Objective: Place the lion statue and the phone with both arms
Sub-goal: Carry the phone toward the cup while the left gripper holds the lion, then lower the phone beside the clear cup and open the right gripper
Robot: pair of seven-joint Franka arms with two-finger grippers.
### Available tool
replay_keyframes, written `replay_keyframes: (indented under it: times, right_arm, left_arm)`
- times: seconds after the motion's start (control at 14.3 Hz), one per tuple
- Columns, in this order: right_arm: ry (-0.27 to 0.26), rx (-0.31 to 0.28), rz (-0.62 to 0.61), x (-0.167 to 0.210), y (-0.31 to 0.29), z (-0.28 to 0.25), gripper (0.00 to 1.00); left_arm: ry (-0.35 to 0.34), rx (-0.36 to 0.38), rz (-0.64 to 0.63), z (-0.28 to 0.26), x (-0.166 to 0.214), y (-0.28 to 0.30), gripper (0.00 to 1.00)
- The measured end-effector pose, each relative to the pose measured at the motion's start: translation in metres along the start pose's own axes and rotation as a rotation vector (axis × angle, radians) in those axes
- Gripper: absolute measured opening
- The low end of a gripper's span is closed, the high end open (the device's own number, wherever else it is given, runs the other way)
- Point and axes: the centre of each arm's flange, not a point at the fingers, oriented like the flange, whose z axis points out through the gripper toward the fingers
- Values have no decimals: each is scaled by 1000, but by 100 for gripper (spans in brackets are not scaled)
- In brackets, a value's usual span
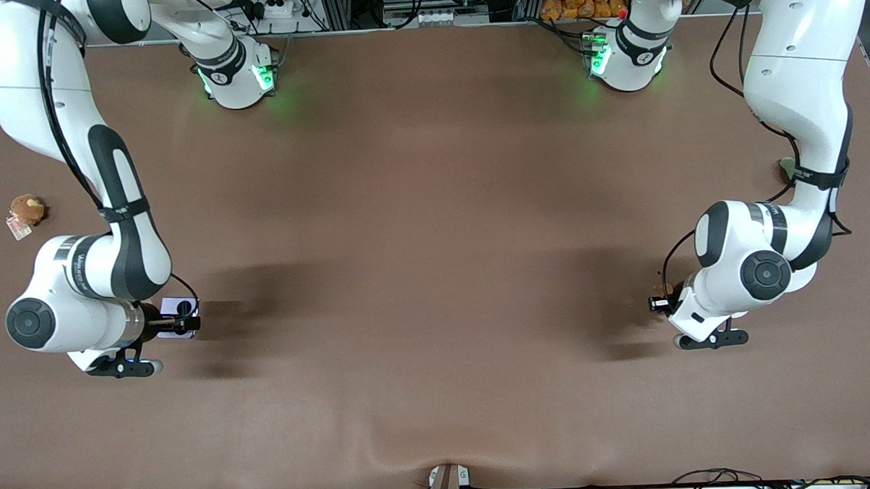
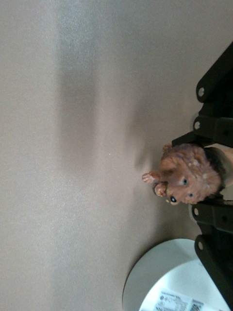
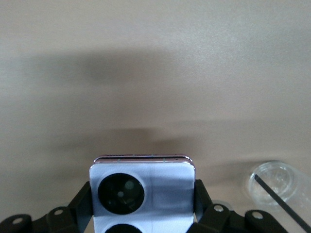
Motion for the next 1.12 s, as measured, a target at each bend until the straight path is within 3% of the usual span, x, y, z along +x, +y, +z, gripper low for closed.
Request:
replay_keyframes:
  times: [0.28, 0.77, 0.84, 0.91, 1.05, 1.12]
  right_arm:
    - [65, -9, -1, -7, 13, 51, 84]
    - [81, -12, -14, -16, 35, 72, 84]
    - [83, -11, -15, -16, 34, 72, 87]
    - [83, -11, -16, -16, 33, 72, 99]
    - [83, -9, -18, -16, 31, 72, 100]
    - [86, -9, -19, -15, 31, 72, 100]
  left_arm:
    - [3, -4, -6, 8, -1, -4, 36]
    - [-9, -4, -15, 15, -2, -13, 36]
    - [-12, -4, -11, 17, -2, -18, 36]
    - [-14, -5, -10, 19, -2, -22, 36]
    - [-14, -6, -12, 21, -1, -26, 36]
    - [-13, -6, -12, 21, -1, -26, 42]
